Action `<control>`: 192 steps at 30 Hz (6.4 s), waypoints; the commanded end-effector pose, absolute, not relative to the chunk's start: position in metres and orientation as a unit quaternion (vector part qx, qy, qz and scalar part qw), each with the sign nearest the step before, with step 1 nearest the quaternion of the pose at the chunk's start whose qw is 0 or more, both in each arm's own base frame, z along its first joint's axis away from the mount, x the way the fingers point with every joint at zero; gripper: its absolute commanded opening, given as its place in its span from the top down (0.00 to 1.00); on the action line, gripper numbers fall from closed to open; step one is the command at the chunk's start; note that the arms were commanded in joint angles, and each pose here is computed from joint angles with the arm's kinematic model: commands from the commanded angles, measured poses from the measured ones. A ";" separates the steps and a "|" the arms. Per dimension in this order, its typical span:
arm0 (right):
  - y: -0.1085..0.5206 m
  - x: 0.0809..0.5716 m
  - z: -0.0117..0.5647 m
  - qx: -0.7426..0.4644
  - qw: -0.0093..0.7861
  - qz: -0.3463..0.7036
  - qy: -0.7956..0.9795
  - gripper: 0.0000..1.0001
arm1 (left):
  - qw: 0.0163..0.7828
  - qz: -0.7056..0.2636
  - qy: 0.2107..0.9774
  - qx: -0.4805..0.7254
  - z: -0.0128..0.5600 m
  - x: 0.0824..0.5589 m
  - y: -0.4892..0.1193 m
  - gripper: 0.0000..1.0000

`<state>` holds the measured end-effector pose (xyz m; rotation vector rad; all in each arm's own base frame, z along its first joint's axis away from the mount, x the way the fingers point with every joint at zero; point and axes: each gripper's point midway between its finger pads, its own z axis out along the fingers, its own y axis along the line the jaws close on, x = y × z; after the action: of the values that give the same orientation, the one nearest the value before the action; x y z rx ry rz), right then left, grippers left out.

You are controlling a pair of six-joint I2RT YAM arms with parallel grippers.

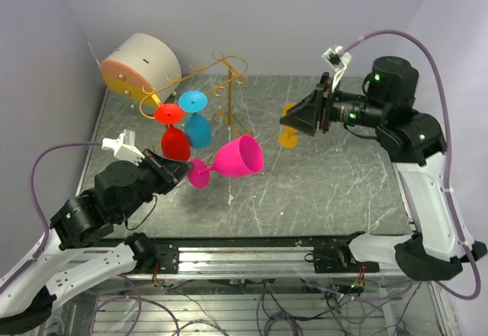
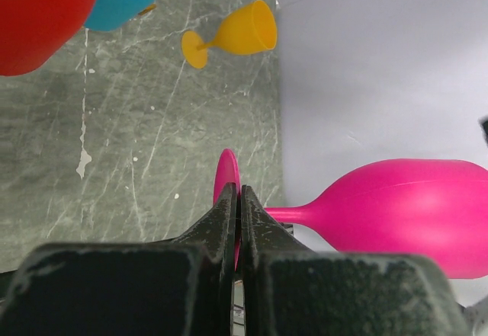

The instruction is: Take the wine glass off the wine glass rack

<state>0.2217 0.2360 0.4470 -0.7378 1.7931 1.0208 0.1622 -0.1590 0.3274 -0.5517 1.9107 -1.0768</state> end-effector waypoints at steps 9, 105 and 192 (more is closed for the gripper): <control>0.256 0.191 0.431 -0.349 0.405 0.459 0.710 0.55 | 0.444 -0.466 0.742 -0.188 0.368 0.178 -0.189 0.93; 0.145 0.414 0.329 0.012 0.428 0.098 0.898 0.56 | 0.649 -0.064 0.713 -0.258 0.311 0.189 -0.004 0.65; 0.432 0.339 0.367 -0.002 0.317 0.593 0.740 0.91 | 0.641 -0.048 0.723 -0.251 0.305 0.187 -0.002 0.67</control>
<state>0.3369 0.4285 0.3488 0.0173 2.0132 1.5394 0.1855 -0.0017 0.2998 -0.5509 1.6675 -0.1037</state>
